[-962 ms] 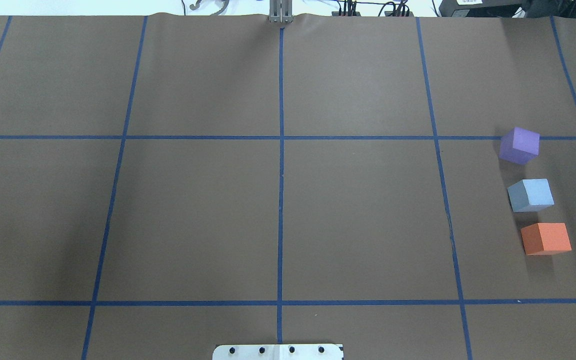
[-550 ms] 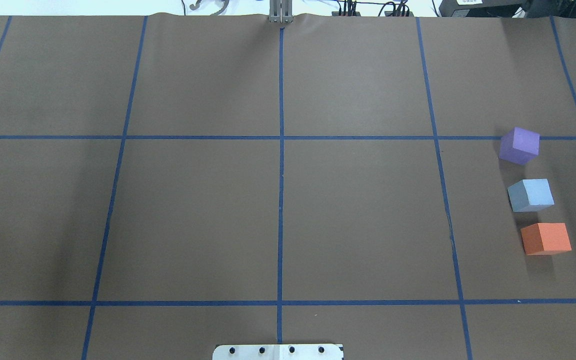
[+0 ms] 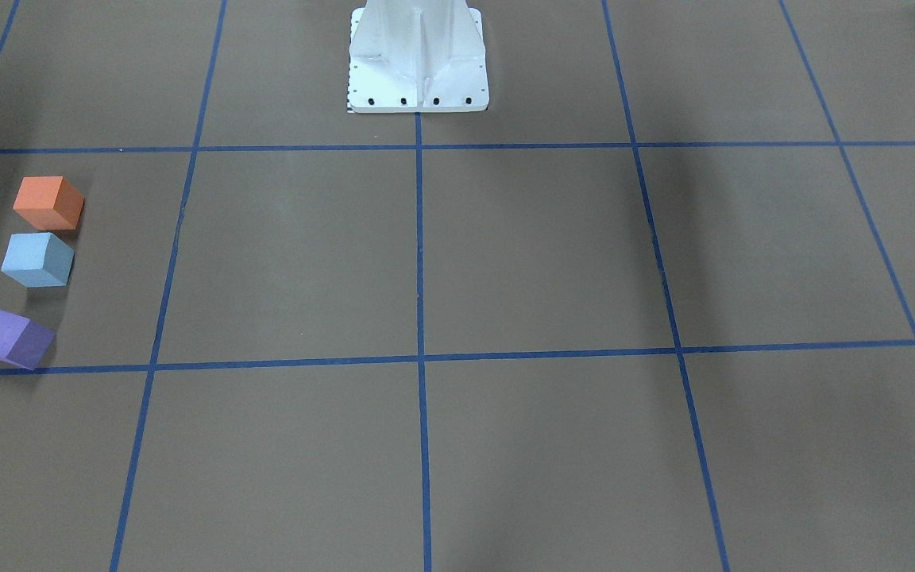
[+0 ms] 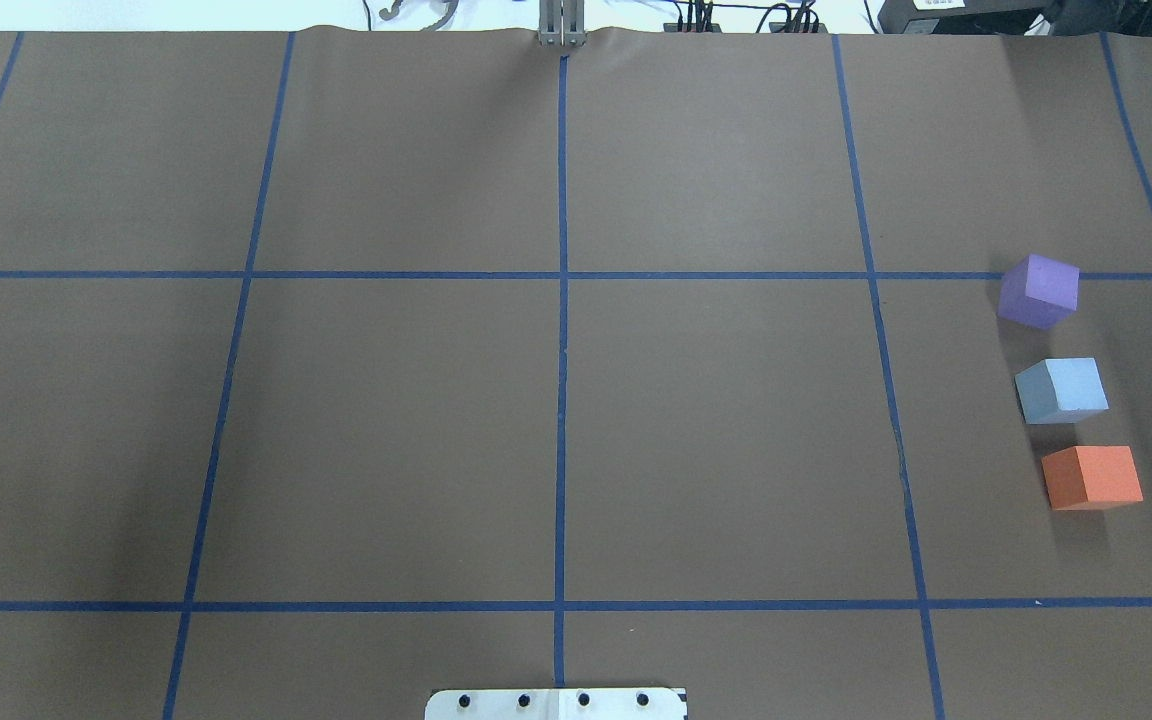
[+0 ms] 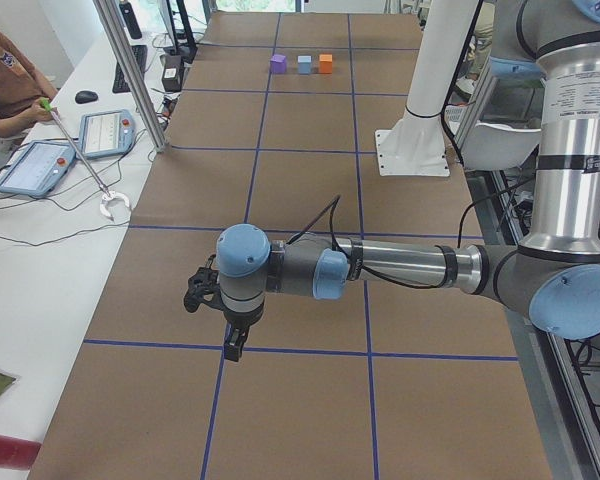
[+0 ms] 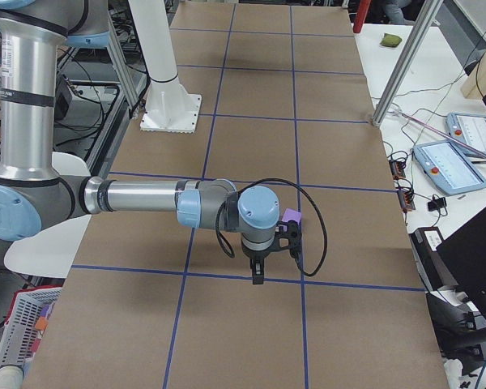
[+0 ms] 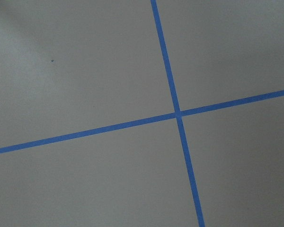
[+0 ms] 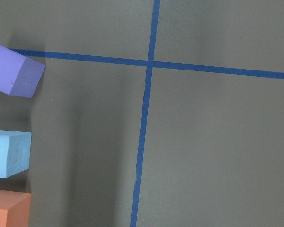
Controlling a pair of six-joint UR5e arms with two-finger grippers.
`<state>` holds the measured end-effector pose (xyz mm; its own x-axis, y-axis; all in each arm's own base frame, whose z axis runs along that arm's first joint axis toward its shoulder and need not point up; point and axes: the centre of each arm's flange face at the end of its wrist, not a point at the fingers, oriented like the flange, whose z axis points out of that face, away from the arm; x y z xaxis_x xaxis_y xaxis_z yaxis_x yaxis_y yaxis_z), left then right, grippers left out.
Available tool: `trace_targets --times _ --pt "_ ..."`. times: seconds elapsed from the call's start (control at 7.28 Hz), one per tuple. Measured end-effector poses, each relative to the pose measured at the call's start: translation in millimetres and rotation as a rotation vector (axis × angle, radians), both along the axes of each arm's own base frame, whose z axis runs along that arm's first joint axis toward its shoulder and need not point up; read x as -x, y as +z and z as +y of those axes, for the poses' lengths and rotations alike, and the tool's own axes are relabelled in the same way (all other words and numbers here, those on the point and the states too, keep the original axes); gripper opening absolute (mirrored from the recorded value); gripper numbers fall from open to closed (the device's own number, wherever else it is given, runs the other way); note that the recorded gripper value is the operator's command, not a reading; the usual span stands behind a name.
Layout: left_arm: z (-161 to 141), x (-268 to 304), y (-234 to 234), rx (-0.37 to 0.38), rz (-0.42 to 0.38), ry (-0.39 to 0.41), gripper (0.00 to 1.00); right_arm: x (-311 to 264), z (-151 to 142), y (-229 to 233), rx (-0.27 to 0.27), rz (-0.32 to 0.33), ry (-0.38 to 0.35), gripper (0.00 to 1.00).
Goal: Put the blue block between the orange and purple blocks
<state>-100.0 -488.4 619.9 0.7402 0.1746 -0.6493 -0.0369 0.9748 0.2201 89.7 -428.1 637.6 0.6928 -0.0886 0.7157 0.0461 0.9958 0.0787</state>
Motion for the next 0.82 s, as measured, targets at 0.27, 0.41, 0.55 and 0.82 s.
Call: trace_targets --times 0.27,0.41,0.55,0.82 --pt "1.7 -0.7 1.3 0.006 0.000 -0.004 1.00 2.4 -0.8 2.2 0.003 0.000 -0.006 1.00" --pt "2.1 -1.1 2.8 0.009 0.000 -0.004 1.00 2.8 -1.0 2.3 0.003 0.000 -0.007 1.00" --pt "2.3 -1.3 4.1 0.012 0.000 -0.004 1.00 3.0 -1.3 2.2 0.002 0.000 -0.008 1.00" --pt "2.5 -1.5 5.5 0.016 0.000 -0.004 1.00 3.2 -2.3 1.1 -0.001 0.001 -0.009 1.00"
